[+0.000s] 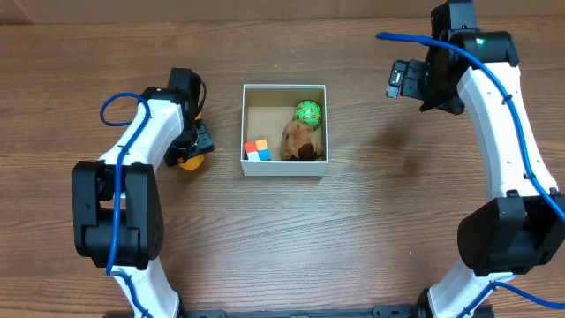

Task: Pack container
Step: 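Open the left gripper and move it toward the yellow dog, then grasp the yellow rubber dog with the left gripper and lift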

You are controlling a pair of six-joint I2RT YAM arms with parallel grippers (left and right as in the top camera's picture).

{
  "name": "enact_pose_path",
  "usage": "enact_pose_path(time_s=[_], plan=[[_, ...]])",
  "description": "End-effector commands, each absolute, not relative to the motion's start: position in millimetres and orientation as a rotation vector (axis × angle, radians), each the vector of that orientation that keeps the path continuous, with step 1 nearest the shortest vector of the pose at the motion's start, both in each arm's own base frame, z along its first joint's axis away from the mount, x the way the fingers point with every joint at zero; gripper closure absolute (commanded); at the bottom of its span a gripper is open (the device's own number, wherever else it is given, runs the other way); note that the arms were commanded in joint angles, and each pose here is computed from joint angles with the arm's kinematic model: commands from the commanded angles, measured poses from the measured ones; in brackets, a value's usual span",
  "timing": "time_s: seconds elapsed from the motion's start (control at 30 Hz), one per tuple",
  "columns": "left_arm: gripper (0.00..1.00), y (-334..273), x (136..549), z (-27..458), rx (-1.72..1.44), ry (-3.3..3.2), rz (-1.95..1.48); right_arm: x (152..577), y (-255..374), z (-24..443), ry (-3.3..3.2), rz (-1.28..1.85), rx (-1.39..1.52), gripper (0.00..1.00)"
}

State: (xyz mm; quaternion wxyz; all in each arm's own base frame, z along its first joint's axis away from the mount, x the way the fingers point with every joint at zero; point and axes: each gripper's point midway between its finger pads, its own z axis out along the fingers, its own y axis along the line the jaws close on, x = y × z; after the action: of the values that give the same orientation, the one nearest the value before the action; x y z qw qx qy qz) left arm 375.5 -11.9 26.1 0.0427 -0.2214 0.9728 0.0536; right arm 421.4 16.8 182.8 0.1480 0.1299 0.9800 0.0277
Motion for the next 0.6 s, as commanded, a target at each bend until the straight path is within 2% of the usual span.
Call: enact_pose_path(time_s=[0.0,0.1,0.17,0.57], plan=[[0.60,-16.7,388.1,39.1,-0.643,2.956,0.120,423.0,12.9,197.2,2.775,0.076,0.384,0.00],[0.81,-17.5,390.6,45.3,-0.633,2.957,0.114,423.0,12.9,197.2,2.775,0.076,0.384,0.00],[0.88,-18.9,393.0,51.0,-0.619,2.958,0.103,423.0,12.9,197.2,2.775,0.076,0.384,0.00],[0.87,-54.4,423.0,139.7,-0.471,2.912,-0.123,423.0,12.9,197.0,2.775,0.076,0.384,0.00]])
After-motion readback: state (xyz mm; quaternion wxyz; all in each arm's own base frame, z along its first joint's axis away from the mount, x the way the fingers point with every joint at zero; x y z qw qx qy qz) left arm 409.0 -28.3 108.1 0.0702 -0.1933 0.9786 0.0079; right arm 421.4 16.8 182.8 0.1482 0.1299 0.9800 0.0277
